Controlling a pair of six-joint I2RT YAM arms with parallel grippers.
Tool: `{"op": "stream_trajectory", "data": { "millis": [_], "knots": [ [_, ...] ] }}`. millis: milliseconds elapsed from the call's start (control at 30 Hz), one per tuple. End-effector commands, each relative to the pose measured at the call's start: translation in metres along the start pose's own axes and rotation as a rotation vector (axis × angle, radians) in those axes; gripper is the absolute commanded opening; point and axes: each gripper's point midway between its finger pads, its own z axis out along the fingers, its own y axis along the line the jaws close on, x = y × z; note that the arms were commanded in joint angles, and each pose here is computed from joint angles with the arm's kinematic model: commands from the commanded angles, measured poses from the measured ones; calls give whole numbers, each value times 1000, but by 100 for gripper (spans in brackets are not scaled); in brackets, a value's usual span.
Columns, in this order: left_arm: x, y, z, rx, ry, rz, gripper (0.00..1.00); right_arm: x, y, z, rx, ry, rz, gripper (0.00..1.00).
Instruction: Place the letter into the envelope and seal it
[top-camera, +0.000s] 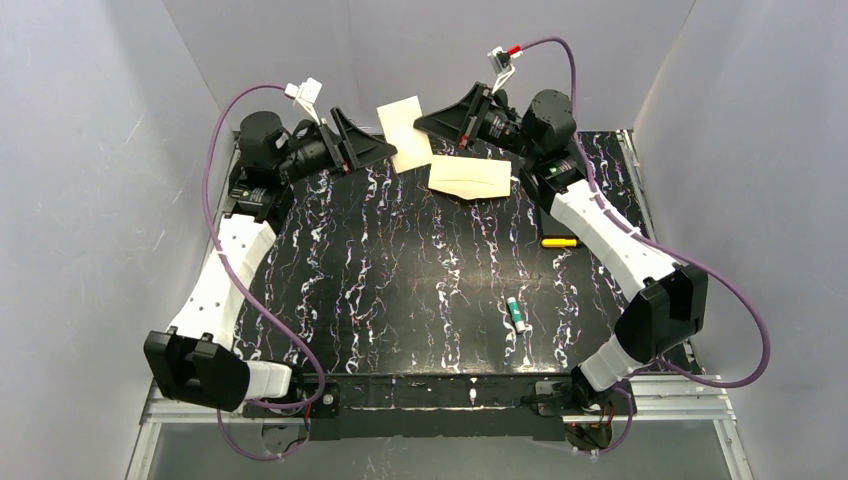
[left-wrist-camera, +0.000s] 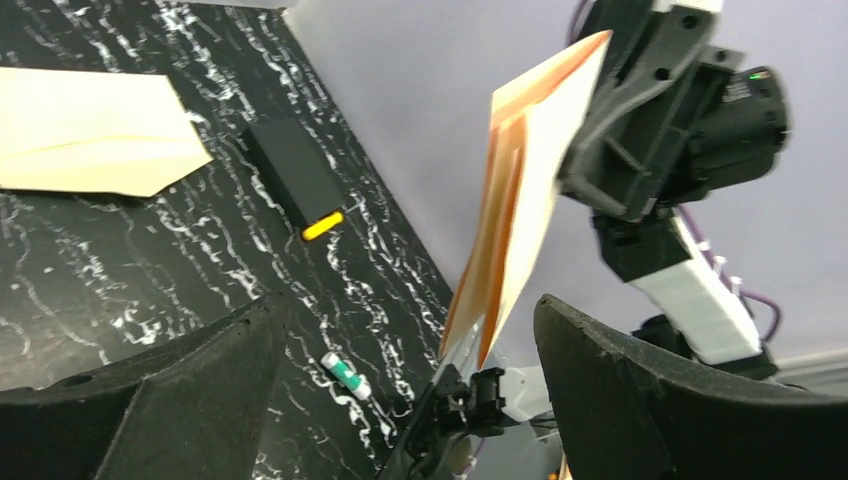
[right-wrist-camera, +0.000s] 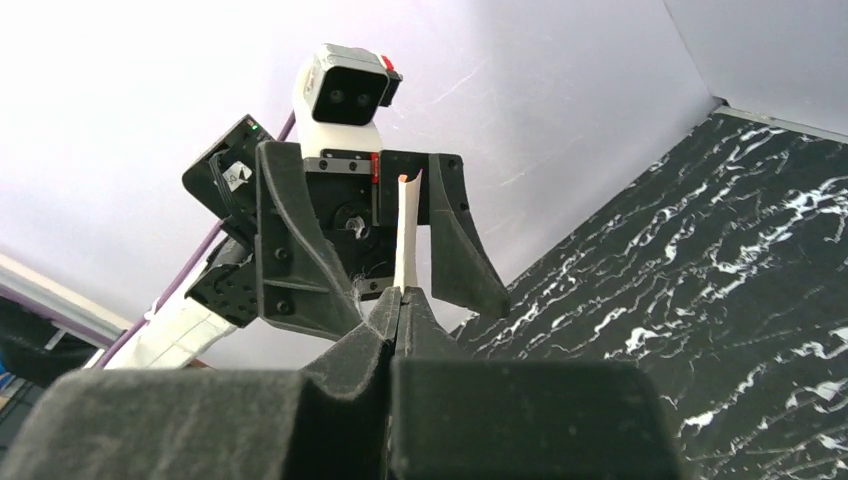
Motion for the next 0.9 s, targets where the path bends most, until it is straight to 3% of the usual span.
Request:
{"op": "stream_trajectory", "data": {
  "millis": [0,100,367,633,733,767,867],
  "knots": [
    [-16,-57,-14,152,6,36,88,-6,19,4,-112,-34,22,1],
    [-19,-67,-16,187,-10,20,80,-3,21,6,-145,-42,62,1],
    [-27,-78,-13,253,-22,-36,45,-5,34,9,-264,-79,161,1],
    [-30,-81,-12,264,-17,-21,0,-2,24,12,-240,-89,176,1],
    [-28,-75,-10,254,-19,-7,0,-2,22,13,-230,-91,162,1],
    [-28,-71,-10,247,-25,9,0,-1,18,13,-211,-90,161,6],
    [-28,-50,-11,177,-56,32,0,2,-11,16,-39,-85,141,39]
  ]
}}
